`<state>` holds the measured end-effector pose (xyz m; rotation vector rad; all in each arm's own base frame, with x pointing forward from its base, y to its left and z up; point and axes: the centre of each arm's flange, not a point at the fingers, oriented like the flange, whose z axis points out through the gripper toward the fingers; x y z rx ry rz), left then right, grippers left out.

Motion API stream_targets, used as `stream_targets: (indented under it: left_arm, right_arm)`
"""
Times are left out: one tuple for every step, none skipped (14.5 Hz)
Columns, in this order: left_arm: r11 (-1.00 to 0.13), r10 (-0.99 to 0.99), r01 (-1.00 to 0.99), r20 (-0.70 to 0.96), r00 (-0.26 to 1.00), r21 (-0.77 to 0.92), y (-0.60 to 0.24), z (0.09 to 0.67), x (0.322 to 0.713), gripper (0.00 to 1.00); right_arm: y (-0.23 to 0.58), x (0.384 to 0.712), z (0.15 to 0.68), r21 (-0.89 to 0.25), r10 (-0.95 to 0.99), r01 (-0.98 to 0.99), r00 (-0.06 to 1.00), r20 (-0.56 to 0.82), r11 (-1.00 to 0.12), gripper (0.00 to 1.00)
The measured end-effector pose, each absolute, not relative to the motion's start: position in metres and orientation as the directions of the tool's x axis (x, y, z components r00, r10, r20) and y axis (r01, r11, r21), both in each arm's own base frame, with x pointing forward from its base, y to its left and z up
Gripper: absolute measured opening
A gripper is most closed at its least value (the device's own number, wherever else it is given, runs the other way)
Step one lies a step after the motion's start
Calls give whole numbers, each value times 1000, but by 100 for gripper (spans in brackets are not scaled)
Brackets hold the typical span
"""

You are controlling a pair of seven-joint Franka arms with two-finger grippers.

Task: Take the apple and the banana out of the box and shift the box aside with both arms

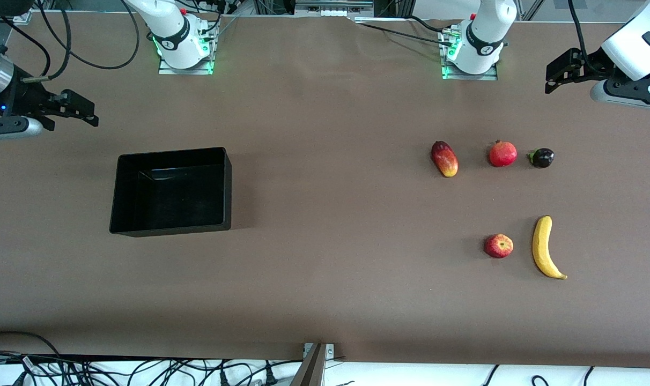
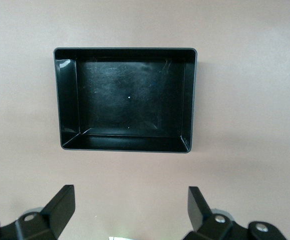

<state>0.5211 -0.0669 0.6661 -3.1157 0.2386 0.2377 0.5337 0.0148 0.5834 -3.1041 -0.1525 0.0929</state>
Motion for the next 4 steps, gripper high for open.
stream_targets:
  left_arm:
    - [-989,-150,-151,-151,977,4,-67,666,521,100]
    - [-989,-149,-150,-151,977,4,-67,666,521,100]
    - [-989,-148,-150,-151,977,3,-67,666,521,100]
    - [-989,-148,-149,-151,977,3,-67,666,521,100]
  right_arm:
    - [15,534,584,-34,100,98,993,-57,-995,100]
    - [15,534,583,-34,99,97,993,-58,-995,100]
    - [15,535,582,-34,98,97,993,-58,-995,100]
    - [15,535,582,-34,98,96,994,-57,-995,100]
